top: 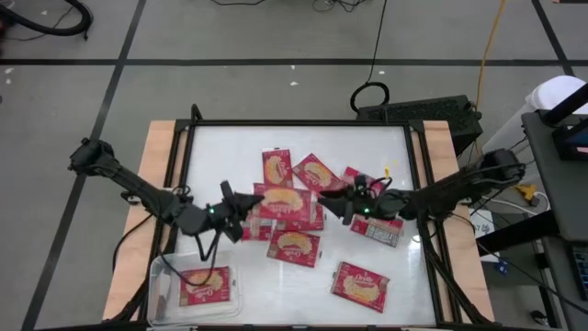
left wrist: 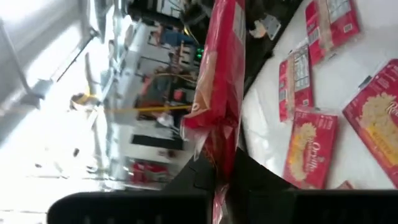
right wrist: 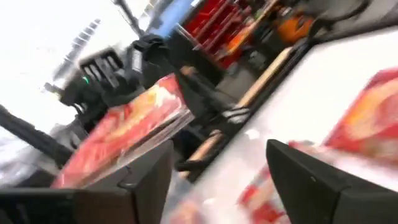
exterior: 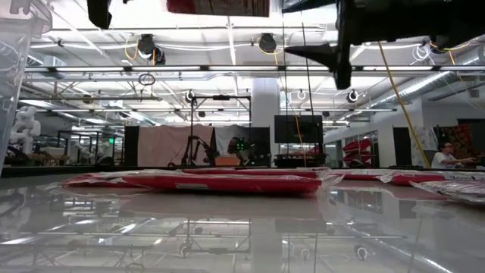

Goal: Sort popcorn bags into baskets
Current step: Put the popcorn bag into the transparent bin

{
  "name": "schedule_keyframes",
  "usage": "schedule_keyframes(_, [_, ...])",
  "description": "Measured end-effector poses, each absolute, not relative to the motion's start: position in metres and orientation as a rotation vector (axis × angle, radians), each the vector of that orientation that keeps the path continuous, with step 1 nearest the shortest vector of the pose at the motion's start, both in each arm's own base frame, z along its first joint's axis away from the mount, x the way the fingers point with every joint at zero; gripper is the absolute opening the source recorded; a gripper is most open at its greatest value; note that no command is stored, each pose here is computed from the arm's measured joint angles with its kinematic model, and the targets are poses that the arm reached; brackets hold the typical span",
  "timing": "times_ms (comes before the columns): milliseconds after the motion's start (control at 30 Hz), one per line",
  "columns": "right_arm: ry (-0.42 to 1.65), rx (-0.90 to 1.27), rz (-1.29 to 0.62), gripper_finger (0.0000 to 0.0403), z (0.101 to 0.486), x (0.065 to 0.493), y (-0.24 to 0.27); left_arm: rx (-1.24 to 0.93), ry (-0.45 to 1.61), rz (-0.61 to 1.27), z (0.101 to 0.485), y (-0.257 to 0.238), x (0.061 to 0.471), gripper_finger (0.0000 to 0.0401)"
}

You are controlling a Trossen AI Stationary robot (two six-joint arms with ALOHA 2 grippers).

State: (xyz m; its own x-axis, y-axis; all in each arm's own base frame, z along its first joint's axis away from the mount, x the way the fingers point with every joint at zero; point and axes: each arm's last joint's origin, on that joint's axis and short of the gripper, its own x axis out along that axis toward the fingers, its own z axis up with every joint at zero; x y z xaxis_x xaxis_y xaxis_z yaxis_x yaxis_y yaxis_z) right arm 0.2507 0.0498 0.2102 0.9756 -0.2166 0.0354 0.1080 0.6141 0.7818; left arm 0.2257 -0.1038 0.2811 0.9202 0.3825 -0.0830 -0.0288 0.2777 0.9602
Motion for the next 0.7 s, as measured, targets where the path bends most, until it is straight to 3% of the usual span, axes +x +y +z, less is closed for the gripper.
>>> schedule_keyframes(233, [-0.283,1.003,0.031,0.0278,0.205,0.264,0.057,1.601,0.436,0.276,0.259,-0.138,0.228,0.0016])
schedule_keyframes(500, [-0.179,1.009,-0.032,0.0270,0.183,0.278,0.061,1.627,0.414,0.341,0.260,-0.150,0.231,0.0014])
schedule_keyframes(700, [-0.190,0.984,-0.001,0.0267,0.189,0.287,0.064,1.614,0.410,0.350,0.261,-0.149,0.232,0.0013])
